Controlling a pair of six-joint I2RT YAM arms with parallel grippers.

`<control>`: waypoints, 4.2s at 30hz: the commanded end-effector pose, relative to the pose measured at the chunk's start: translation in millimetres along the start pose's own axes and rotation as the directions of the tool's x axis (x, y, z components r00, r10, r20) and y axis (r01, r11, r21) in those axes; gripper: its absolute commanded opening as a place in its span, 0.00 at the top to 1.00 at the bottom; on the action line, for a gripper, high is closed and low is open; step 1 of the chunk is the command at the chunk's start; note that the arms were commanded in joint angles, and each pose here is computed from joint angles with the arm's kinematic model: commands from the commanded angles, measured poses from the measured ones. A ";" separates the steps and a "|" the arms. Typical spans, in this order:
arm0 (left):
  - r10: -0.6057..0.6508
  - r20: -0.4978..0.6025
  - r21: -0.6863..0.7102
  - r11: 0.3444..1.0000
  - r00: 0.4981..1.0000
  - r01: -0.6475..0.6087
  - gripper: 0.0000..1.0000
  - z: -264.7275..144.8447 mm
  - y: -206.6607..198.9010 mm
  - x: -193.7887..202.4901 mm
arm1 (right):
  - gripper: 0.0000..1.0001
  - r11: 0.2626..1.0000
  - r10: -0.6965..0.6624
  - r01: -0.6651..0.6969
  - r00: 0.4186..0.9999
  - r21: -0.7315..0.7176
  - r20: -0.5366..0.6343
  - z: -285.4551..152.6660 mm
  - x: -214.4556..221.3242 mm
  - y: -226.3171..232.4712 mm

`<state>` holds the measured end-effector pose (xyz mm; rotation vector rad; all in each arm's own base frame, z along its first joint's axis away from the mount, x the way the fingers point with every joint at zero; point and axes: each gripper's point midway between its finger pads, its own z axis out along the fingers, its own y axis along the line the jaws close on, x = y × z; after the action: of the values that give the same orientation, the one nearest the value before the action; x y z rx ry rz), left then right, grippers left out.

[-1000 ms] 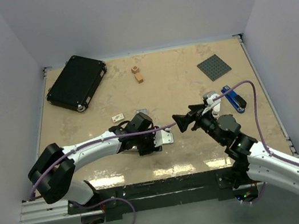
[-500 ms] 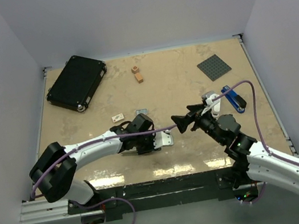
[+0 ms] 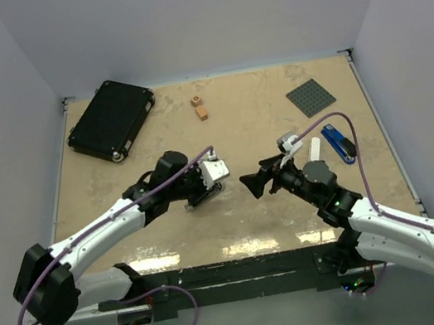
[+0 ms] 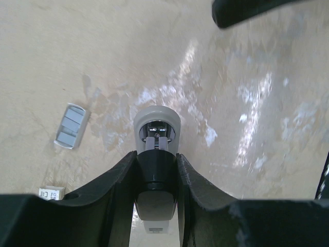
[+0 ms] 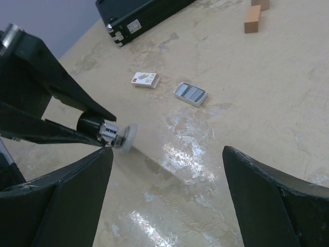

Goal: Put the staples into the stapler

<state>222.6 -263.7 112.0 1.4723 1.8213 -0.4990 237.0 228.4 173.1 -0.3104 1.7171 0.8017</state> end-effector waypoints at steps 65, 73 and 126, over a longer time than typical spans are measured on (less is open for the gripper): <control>-0.179 0.872 -0.059 0.886 0.456 0.460 1.00 -109.2 9.1 -95.8 | 1.00 0.829 0.532 -0.554 0.823 0.073 0.199 27.5 -26.8 -30.6; -0.273 0.885 -0.027 0.778 0.377 0.628 1.00 -102.9 10.5 -36.4 | 1.00 0.751 0.610 -0.659 0.709 0.027 0.354 3.0 -60.0 -68.2; -0.002 0.999 0.028 0.795 -0.044 0.606 1.00 -215.1 35.7 -122.3 | 0.93 0.419 0.839 -0.887 0.460 0.194 0.291 -16.8 55.3 -103.6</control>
<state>202.7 -239.8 209.2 0.2220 1.3443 -1.0048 275.7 170.9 115.1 0.9146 1.7411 1.3397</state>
